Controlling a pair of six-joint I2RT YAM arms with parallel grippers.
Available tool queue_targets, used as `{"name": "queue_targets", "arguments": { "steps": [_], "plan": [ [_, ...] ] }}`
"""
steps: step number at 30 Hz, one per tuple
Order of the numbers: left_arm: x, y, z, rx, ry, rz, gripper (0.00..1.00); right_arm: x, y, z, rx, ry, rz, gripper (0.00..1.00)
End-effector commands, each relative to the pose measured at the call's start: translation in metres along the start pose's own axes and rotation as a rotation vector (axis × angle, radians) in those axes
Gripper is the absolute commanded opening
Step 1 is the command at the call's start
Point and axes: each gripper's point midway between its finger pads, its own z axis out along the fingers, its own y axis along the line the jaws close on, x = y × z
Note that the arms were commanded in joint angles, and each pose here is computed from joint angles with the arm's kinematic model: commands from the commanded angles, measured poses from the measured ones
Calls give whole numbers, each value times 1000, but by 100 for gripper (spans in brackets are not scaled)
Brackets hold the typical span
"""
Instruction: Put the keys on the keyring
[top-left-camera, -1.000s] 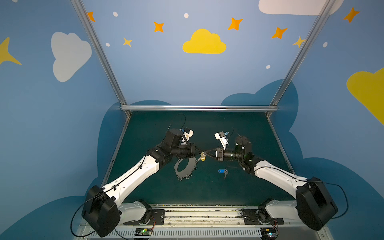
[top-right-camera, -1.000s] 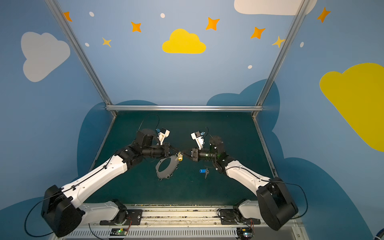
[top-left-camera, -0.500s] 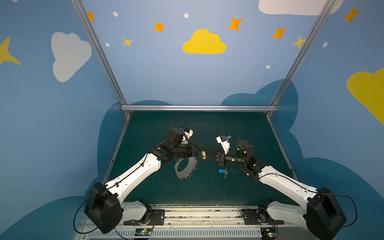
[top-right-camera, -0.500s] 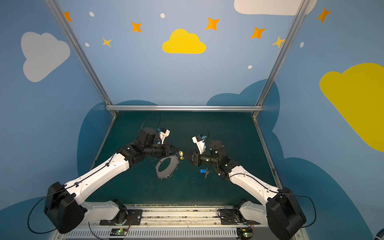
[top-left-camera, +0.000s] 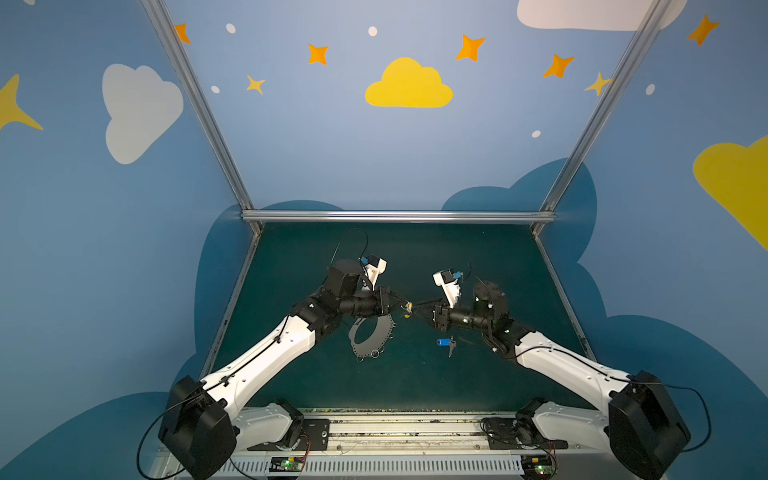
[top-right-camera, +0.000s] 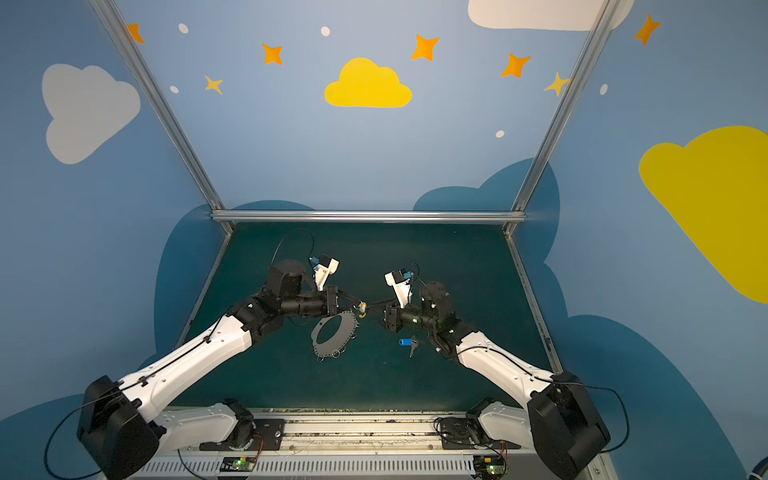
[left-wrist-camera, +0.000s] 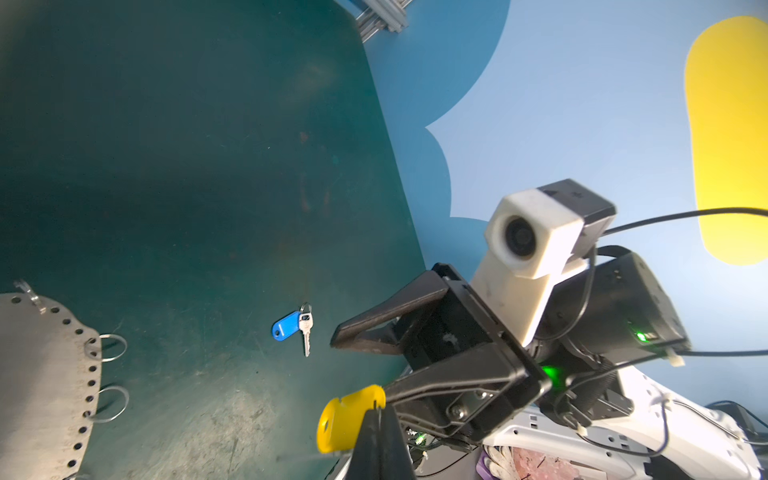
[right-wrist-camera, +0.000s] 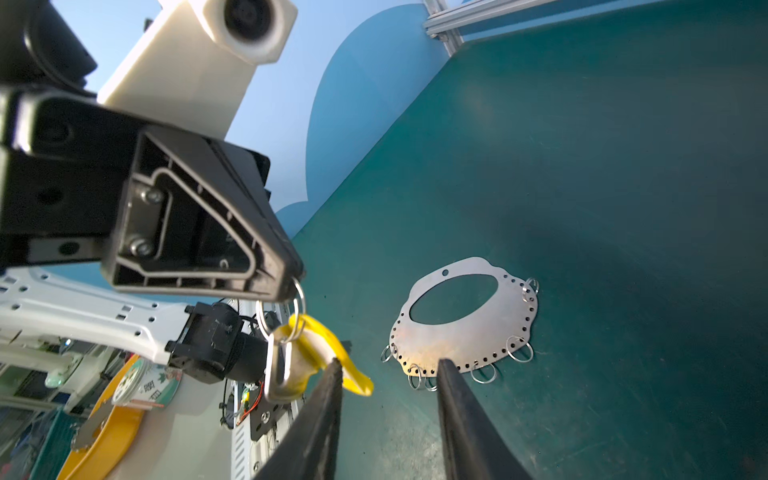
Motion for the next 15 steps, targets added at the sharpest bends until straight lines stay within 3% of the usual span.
{"name": "queue_targets", "arguments": {
  "steps": [1, 9, 15],
  "plan": [
    [-4, -13, -5, 50, -22, 43, 4, -4, 23, 0, -119, -6, -97, 38],
    [-2, -16, -4, 73, -10, 43, 4, -7, 49, -4, -198, -40, -194, 40],
    [-3, -17, -6, 71, -19, 42, 4, -5, 51, -4, -131, -37, -297, 24]
  ]
}}
